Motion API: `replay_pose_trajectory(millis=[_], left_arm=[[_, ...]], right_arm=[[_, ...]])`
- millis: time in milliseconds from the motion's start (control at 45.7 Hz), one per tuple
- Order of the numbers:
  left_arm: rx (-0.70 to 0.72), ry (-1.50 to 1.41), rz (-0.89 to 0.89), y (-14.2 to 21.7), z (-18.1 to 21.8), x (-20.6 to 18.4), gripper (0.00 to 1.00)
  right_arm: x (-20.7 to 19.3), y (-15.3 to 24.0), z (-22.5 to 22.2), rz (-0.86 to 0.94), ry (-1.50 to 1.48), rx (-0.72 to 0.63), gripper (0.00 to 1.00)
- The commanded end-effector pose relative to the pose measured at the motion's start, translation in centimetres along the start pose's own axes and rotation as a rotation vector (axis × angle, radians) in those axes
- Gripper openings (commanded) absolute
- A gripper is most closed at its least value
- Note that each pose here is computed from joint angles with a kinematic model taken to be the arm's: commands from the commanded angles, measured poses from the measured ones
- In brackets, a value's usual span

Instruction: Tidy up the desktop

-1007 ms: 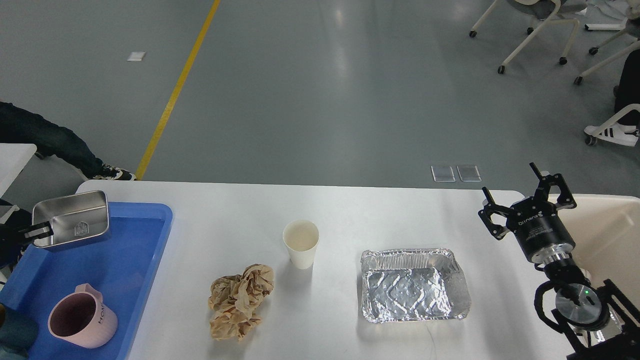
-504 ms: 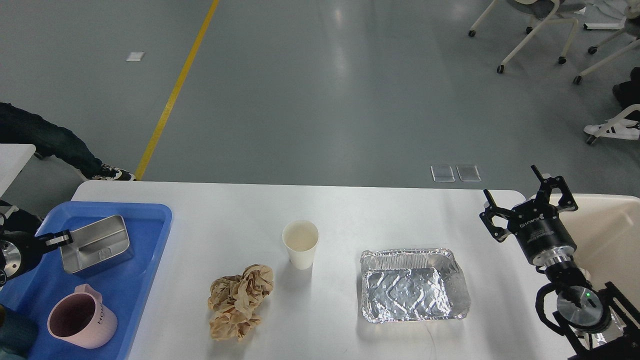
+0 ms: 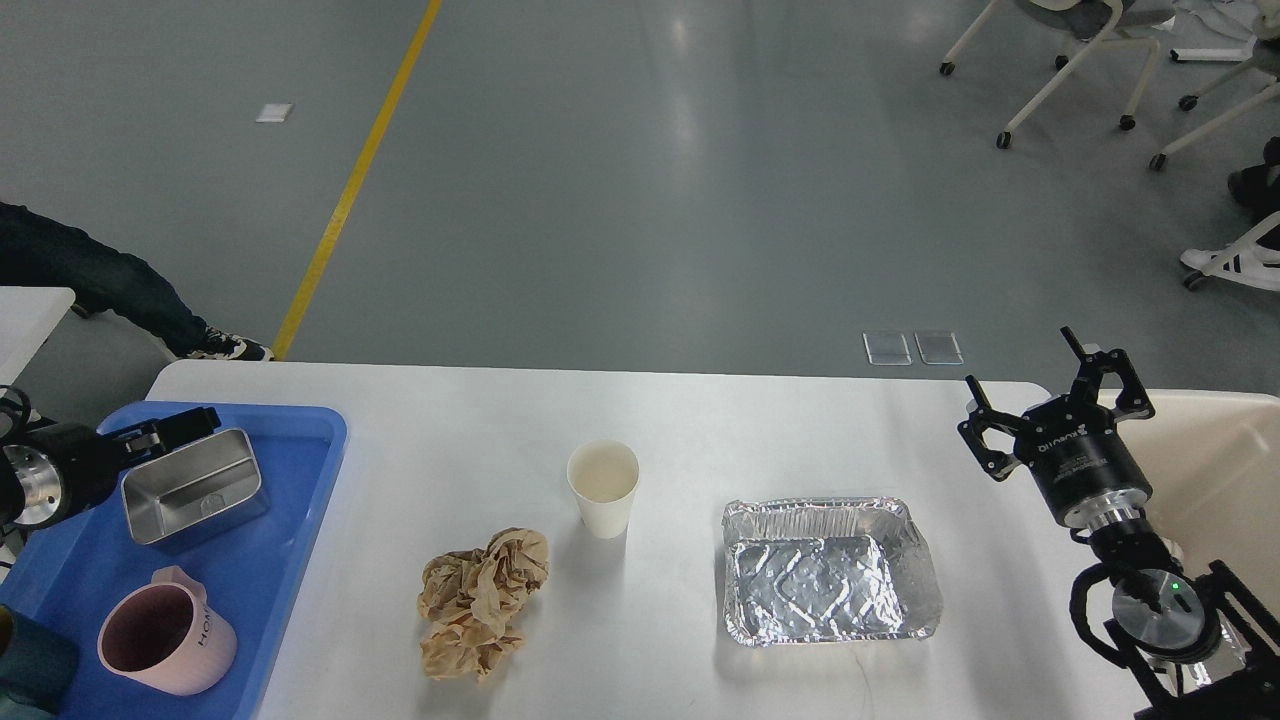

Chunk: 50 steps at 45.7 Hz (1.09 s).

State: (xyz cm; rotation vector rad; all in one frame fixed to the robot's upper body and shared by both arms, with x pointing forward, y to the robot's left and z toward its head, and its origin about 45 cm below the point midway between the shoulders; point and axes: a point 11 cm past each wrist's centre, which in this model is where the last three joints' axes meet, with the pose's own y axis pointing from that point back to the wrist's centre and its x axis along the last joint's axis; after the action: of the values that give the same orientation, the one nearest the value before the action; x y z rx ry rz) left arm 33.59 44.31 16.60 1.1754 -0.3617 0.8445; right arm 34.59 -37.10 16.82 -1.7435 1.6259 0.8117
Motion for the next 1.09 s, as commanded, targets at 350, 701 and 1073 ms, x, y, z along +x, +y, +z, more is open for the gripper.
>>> replay_pose_trajectory(millis=[350, 701, 1073], left_arm=[[-0.201, -0.033, -0.066, 8.3, 6.7, -2.0, 0.96], [-0.169, -0.048, -0.044, 10.6, 5.6, -0.7, 0.96], [-0.196, -0.053, -0.059, 10.4, 6.7, -0.6, 0.96]], right_arm=[[0.2, 0.1, 0.1, 0.007, 0.001, -0.004, 1.00], [0.2, 0.0, 0.1, 0.005, 0.011, -0.006, 1.00], [0.0, 0.0, 0.2, -0.001, 0.019, -0.009, 1.00]])
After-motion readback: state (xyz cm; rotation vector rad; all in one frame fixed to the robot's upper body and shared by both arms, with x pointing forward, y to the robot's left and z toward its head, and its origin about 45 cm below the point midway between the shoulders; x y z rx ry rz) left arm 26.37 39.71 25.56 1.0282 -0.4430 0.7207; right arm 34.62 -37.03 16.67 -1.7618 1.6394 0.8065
